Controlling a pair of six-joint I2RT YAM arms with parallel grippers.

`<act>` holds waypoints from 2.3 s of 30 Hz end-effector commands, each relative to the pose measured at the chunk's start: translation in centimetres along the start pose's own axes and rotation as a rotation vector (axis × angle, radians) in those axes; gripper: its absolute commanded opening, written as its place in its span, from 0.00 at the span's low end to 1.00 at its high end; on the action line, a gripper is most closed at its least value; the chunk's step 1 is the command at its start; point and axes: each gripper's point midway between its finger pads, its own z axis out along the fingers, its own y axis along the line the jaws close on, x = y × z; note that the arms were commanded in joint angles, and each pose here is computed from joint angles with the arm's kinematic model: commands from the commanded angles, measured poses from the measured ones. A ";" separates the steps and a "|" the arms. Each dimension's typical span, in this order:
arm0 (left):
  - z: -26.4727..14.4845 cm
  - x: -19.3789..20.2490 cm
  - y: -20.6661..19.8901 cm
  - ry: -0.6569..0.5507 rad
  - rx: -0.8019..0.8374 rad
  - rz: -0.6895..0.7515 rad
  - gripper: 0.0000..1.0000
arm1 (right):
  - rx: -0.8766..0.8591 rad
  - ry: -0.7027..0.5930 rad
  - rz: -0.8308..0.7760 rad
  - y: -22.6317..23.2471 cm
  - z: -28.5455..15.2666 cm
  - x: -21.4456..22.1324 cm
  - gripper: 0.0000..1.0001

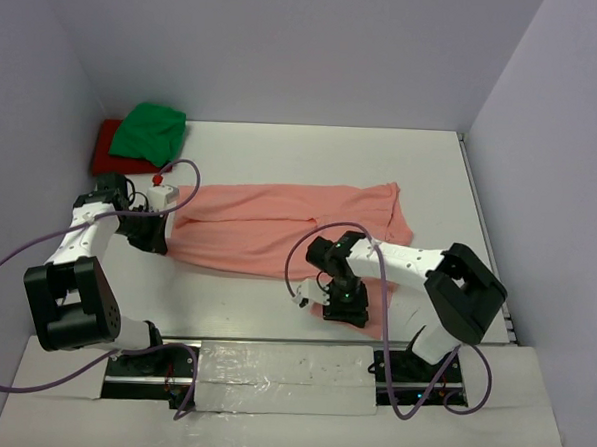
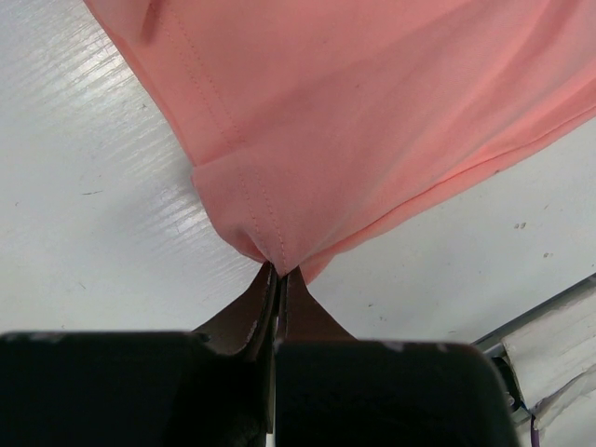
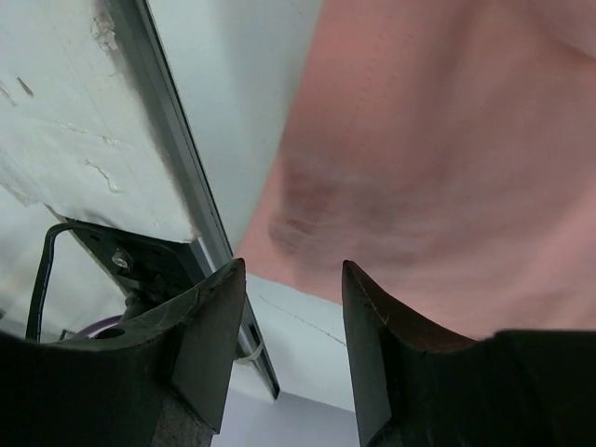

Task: Fold and stack the t-shirts
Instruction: Fold the tshirt

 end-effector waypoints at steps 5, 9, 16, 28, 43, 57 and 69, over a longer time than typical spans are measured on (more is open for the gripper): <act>-0.1 -0.6 -0.1 -0.025 0.012 0.020 0.00 | 0.008 0.056 -0.054 0.0 0.9 -0.6 0.56; 0.1 -0.3 0.1 -0.017 0.006 0.019 0.00 | 0.085 0.051 -0.052 -1.1 1.8 -1.1 0.57; 0.5 -0.4 0.5 -0.003 0.010 0.013 0.00 | 0.159 0.086 -0.031 -1.5 3.2 -0.7 0.58; 0.6 -0.8 1.0 0.004 0.007 0.008 0.00 | 0.152 0.149 -0.059 -0.2 3.6 -0.7 0.57; 0.1 -1.1 0.8 -0.009 0.003 0.021 0.00 | 0.209 0.139 0.013 0.0 3.7 -1.0 0.00; -0.4 -2.3 0.8 -0.037 0.013 0.034 0.00 | 0.341 -0.028 0.205 -4.1 -3.1 -1.2 0.00; -0.6 -3.6 1.2 -0.054 0.017 0.046 0.00 | 0.427 -0.044 0.317 -9.3 -6.3 1.1 0.00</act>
